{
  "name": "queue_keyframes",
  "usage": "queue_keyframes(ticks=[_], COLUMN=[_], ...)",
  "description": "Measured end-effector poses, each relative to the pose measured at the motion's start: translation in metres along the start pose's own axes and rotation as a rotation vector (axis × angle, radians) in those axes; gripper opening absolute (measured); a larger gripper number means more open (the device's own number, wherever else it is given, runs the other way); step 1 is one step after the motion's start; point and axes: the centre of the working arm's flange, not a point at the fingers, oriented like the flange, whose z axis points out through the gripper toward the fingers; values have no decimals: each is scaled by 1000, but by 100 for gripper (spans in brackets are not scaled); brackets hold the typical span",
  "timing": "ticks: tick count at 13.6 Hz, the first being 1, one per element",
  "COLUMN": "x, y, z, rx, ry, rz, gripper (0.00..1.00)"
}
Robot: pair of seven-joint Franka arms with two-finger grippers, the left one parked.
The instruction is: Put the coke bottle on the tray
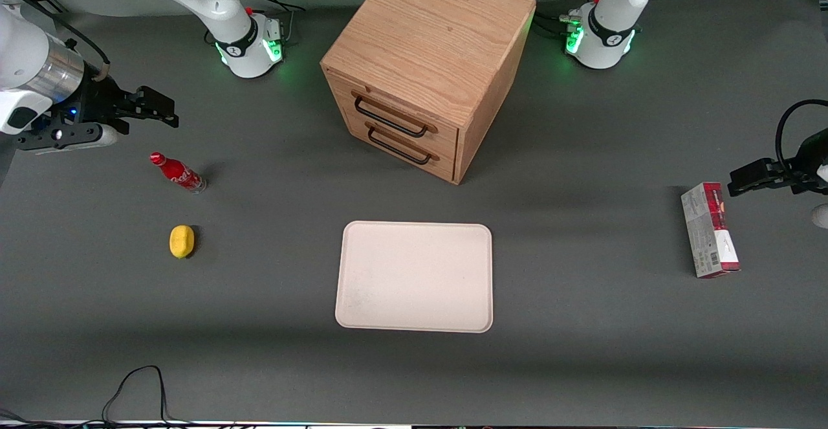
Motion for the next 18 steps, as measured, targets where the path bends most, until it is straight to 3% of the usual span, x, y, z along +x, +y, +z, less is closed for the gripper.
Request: queue_keyframes(ticks=[9, 14, 18], x=[6, 14, 11], y=[-1, 12, 59], z=[-9, -7, -9], rx=[1, 3, 11], ry=[21, -29, -40], rz=[-3, 21, 25], gripper=[100, 100, 100])
